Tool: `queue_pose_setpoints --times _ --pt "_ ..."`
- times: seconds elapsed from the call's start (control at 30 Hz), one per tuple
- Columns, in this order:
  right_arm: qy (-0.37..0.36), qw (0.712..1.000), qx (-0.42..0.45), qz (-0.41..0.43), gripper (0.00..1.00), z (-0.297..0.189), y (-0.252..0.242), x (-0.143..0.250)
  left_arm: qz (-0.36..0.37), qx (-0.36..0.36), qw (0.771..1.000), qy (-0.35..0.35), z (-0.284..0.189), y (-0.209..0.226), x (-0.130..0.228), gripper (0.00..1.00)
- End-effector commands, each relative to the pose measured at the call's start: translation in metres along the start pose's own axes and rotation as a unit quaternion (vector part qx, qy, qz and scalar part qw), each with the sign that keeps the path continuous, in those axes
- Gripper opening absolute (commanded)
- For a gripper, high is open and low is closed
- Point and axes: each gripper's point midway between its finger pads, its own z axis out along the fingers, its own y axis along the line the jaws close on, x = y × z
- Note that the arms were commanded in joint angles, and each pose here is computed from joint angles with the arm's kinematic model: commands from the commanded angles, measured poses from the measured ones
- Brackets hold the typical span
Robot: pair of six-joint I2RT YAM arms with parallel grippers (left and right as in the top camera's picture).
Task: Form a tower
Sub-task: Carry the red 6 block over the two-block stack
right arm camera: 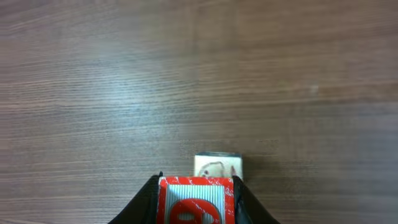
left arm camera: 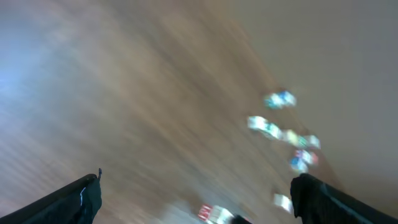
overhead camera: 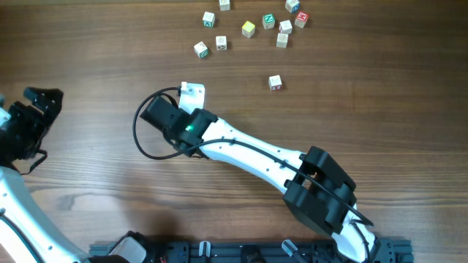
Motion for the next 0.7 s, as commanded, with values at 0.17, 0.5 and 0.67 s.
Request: queue_pose_setpoints --times 0.17,0.5,0.67 --pt "-0.009 0.999 0.021 -0.038 0.1 0.012 -0.009 0.003 -0.071 -0.118 0.99 -0.031 -0.003 0.042 -0.009 1.0" --pt "-0.024 0.994 0.011 -0.109 0.11 0.026 -0.009 0.008 -0.071 -0.118 0.99 -0.031 -0.003 0.042 -0.009 1.0" --pt "-0.024 0.994 0.012 -0.109 0.15 0.026 -0.009 0.008 -0.071 -0.118 0.99 -0.031 -0.003 0.042 -0.009 1.0"
